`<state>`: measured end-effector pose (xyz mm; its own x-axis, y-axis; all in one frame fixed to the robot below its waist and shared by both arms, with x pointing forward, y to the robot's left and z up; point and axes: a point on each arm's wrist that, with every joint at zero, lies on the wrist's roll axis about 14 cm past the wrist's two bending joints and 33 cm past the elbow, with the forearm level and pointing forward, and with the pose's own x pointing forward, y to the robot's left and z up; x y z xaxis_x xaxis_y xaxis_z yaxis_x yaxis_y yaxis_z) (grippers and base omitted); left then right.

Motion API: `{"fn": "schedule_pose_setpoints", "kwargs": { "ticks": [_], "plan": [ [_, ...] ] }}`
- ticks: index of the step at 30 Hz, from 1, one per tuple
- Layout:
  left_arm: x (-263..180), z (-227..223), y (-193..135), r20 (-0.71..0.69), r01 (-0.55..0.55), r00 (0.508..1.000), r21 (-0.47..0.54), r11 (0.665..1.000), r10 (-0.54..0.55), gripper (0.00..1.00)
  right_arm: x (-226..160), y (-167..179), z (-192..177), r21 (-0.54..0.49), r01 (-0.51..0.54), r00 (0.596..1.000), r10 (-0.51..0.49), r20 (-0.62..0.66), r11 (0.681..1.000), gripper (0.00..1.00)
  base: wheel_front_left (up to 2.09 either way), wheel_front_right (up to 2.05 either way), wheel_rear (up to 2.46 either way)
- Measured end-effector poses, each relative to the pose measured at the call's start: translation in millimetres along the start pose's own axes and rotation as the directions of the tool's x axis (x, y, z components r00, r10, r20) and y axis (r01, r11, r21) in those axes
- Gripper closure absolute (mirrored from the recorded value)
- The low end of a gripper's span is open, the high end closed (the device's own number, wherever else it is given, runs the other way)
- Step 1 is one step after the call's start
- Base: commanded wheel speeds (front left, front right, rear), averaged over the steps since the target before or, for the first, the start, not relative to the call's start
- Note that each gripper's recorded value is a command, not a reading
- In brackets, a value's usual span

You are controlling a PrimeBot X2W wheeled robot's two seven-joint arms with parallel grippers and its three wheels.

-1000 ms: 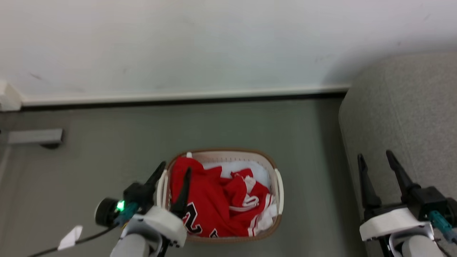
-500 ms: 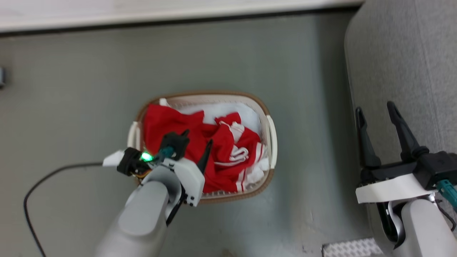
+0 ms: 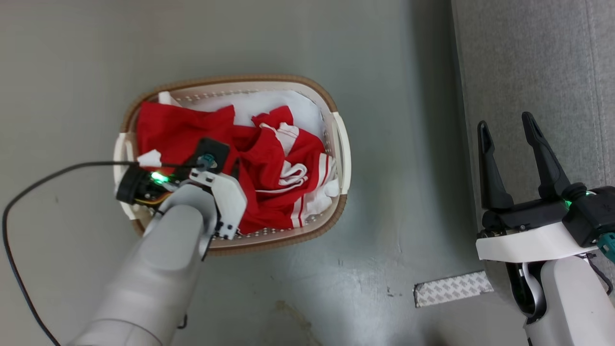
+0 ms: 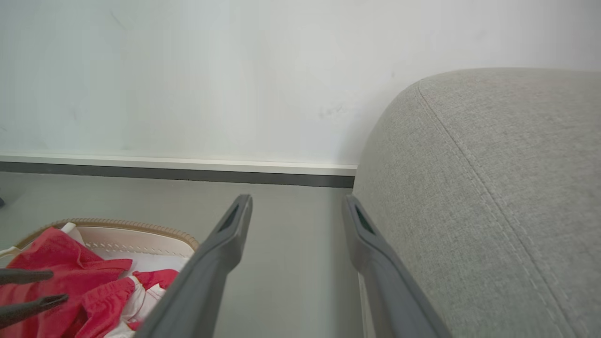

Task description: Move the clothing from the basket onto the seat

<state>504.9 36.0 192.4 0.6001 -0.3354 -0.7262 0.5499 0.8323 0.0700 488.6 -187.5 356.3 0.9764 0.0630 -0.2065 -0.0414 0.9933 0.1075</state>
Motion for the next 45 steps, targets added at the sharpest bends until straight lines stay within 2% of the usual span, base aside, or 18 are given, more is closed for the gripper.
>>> {"fn": "schedule_pose_setpoints", "kwargs": {
  "ticks": [7, 8, 10, 16, 21, 31, 35, 39, 45],
  "plan": [
    [15.3, -22.8, 5.6, -0.077, -0.011, 0.997, 0.029, 1.000, 0.013, 0.00, 1.0, -2.0, -13.3, -0.001, 0.002, 1.000, -0.002, -0.027, 1.000, 0.00, 0.00, 0.00, 0.00],
    [17.1, -24.2, 5.1, -0.081, -0.009, 0.997, 0.030, 0.999, 0.012, 0.20, 1.1, -1.9, -15.3, -0.001, 0.001, 1.000, -0.001, -0.031, 1.000, 0.00, 0.00, 0.00, 0.00],
    [19.9, -27.2, 2.1, -0.083, 0.001, 0.997, 0.028, 1.000, 0.001, 1.00, 1.4, -1.7, -18.4, 0.003, 0.000, 0.999, 0.000, -0.037, 1.000, 0.00, 0.00, 0.00, 0.00],
    [23.2, -24.3, -4.7, -0.055, 0.020, 0.998, 0.029, 0.999, -0.018, 1.00, 4.5, -3.5, -19.2, 0.010, 0.004, 0.999, -0.004, -0.036, 1.000, 0.00, 0.00, 0.00, 0.00],
    [16.1, -1.0, 3.3, 0.031, -0.017, 0.999, -0.033, 0.999, 0.018, 1.00, 4.9, -0.5, -12.7, 0.021, 0.000, 1.000, 0.001, -0.023, 1.000, 0.00, 0.00, 0.00, 0.00],
    [-36.9, 43.2, 25.9, 0.189, -0.097, 0.974, -0.150, 0.984, 0.124, 1.00, -7.3, 12.0, 20.6, 0.041, -0.019, 0.999, 0.018, 0.037, 0.999, 0.00, 0.00, 0.00, 0.00],
    [-72.2, 82.2, 36.3, 0.320, -0.125, 0.931, -0.177, 0.976, 0.177, 1.00, -21.0, 18.0, 33.7, 0.045, -0.026, 0.998, 0.024, 0.054, 0.999, 0.00, 0.00, 0.00, 0.00],
    [-112.9, 98.8, 39.6, 0.402, -0.145, 0.890, -0.192, 0.971, 0.213, 1.00, -37.6, 23.0, 46.6, 0.047, -0.032, 0.997, 0.028, 0.074, 0.998, 0.00, 0.00, 0.00, 0.00],
    [-178.2, 138.7, 45.0, 0.555, -0.174, 0.788, -0.214, 0.961, 0.266, 1.00, -60.0, 35.4, 72.9, 0.038, -0.060, 0.990, 0.055, 0.131, 0.997, 0.00, 0.00, 0.00, 0.00]
  ]
}}
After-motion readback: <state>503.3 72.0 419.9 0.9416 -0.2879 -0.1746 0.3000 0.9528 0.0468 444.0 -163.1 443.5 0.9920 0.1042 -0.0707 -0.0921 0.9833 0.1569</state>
